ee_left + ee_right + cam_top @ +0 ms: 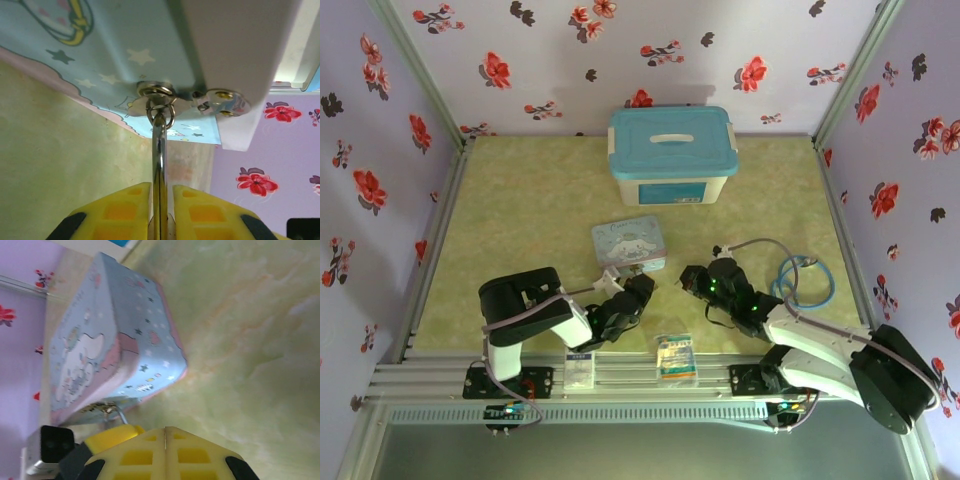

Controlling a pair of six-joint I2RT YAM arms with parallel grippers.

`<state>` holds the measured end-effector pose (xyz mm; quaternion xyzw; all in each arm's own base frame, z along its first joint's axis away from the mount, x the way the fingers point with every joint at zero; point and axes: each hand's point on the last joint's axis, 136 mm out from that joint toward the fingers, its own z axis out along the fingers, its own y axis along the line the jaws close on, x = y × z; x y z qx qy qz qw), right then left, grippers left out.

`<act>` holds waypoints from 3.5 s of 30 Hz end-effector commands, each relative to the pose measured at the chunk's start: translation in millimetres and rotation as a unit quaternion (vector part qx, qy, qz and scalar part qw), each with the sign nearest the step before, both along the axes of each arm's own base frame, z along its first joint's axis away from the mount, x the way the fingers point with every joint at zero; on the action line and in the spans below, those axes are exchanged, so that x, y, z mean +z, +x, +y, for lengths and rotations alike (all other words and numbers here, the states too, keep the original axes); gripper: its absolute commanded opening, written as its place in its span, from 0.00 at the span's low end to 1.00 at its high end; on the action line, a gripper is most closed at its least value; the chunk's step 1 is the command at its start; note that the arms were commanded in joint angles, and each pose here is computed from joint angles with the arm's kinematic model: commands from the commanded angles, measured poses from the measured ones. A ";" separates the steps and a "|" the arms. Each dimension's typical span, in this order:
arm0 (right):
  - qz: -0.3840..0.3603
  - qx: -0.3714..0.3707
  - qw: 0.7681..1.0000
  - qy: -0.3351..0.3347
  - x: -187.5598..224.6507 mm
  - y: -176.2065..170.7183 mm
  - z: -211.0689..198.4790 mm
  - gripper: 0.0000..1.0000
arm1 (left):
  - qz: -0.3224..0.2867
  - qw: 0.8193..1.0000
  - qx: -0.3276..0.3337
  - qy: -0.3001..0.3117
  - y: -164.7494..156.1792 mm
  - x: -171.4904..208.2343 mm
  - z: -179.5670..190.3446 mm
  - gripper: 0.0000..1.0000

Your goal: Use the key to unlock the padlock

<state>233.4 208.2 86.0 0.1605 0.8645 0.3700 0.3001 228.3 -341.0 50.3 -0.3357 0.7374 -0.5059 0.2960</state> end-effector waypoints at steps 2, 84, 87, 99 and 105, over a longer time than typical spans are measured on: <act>0.001 0.014 1.000 -0.021 -2.8 -1.2 -0.4 0.00 | 0.023 0.999 -0.005 0.035 -5.1 -19.2 7.0 0.24; -0.109 0.036 0.983 0.145 85.2 3.0 48.4 0.00 | -0.106 0.992 -0.027 -0.063 -13.5 104.1 -2.4 0.13; -0.108 0.036 0.983 0.146 84.4 2.6 48.6 0.00 | -0.108 0.992 -0.022 -0.060 -12.9 103.9 1.9 0.23; -0.101 0.046 0.983 0.149 80.5 1.0 55.8 0.00 | -0.106 0.992 -0.023 -0.066 -12.3 97.5 -2.4 0.18; -0.098 0.046 0.982 0.152 77.4 0.3 58.0 0.00 | -0.113 0.991 -0.023 -0.064 -9.6 101.8 -1.4 0.04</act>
